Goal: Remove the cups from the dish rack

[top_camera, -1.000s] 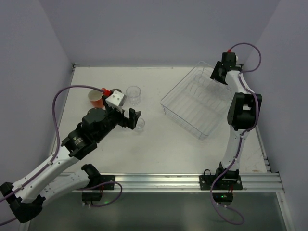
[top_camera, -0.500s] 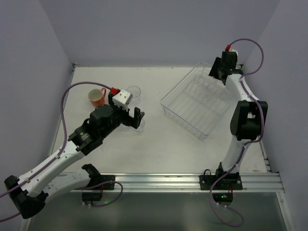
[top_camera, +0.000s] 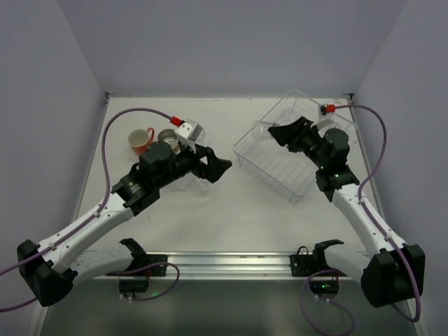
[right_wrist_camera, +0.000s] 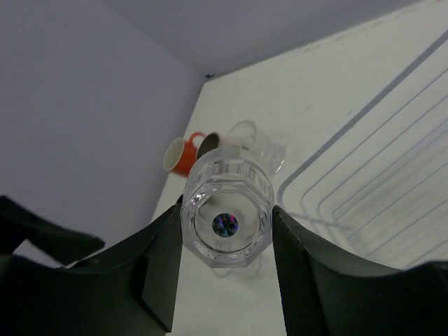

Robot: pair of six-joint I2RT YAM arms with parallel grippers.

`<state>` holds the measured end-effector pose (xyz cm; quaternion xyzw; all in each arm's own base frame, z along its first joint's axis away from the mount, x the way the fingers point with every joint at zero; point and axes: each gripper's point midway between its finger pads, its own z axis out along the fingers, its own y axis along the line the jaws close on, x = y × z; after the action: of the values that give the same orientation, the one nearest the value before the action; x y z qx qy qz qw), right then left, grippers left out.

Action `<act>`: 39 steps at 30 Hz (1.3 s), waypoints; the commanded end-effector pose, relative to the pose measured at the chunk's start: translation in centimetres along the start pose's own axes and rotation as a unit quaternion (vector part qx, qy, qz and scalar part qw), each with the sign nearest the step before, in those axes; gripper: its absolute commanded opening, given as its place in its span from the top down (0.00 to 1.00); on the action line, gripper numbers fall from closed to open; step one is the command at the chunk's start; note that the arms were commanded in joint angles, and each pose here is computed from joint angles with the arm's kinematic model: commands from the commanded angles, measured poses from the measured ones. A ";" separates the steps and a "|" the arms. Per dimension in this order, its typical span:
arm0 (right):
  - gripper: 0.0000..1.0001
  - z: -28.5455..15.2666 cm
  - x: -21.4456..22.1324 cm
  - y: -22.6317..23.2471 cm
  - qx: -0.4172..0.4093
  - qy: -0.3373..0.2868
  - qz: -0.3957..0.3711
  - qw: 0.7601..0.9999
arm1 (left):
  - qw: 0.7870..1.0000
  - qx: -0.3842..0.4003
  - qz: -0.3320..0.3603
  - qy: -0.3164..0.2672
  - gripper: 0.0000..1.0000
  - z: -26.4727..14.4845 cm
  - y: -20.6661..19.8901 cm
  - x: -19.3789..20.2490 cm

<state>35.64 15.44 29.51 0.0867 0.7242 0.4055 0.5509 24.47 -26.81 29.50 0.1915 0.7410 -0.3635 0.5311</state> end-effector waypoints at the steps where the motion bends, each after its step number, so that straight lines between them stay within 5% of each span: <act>1: 0.70 -2.7 2.6 5.9 -0.152 0.042 0.088 0.983 | 0.994 0.083 -0.058 -0.030 0.04 1.1 -3.5 -2.3; 5: 0.70 -5.4 4.1 8.4 -0.221 0.053 0.111 0.967 | 0.989 0.115 -0.092 -0.002 0.11 2.3 -4.4 -0.8; 17: 0.70 -6.4 7.0 9.4 -0.260 0.104 0.136 0.950 | 0.973 0.185 -0.141 -0.006 0.27 3.4 -6.7 -1.1; 20: 0.70 -6.3 7.5 9.4 -0.261 0.112 0.144 0.948 | 0.969 0.199 -0.145 -0.007 0.40 3.5 -7.1 -1.2; 27: 0.68 -6.0 8.7 9.4 -0.270 0.134 0.159 0.940 | 0.972 0.189 -0.142 -0.007 0.97 3.4 -6.8 -1.0; 28: 0.65 -6.0 8.8 9.4 -0.272 0.136 0.159 0.939 | 0.974 0.179 -0.138 -0.010 1.00 3.4 -6.5 -1.3; 32: 0.20 -5.9 9.3 8.9 -0.264 0.139 0.162 0.940 | 0.994 0.078 -0.080 -0.013 1.00 3.1 -3.4 -2.4; 35: 0.09 -6.1 9.3 8.8 -0.256 0.137 0.152 0.945 | 0.998 -0.047 -0.031 0.039 1.00 2.0 0.7 -1.5; 39: 0.01 -6.3 8.8 7.9 -0.221 0.112 0.109 0.963 | 0.976 -0.171 0.011 0.136 1.00 -0.8 5.3 2.0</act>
<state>24.32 23.27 28.14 0.0130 0.6597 0.6502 0.3767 26.22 -28.44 28.90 0.1456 0.7989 -0.3558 0.4626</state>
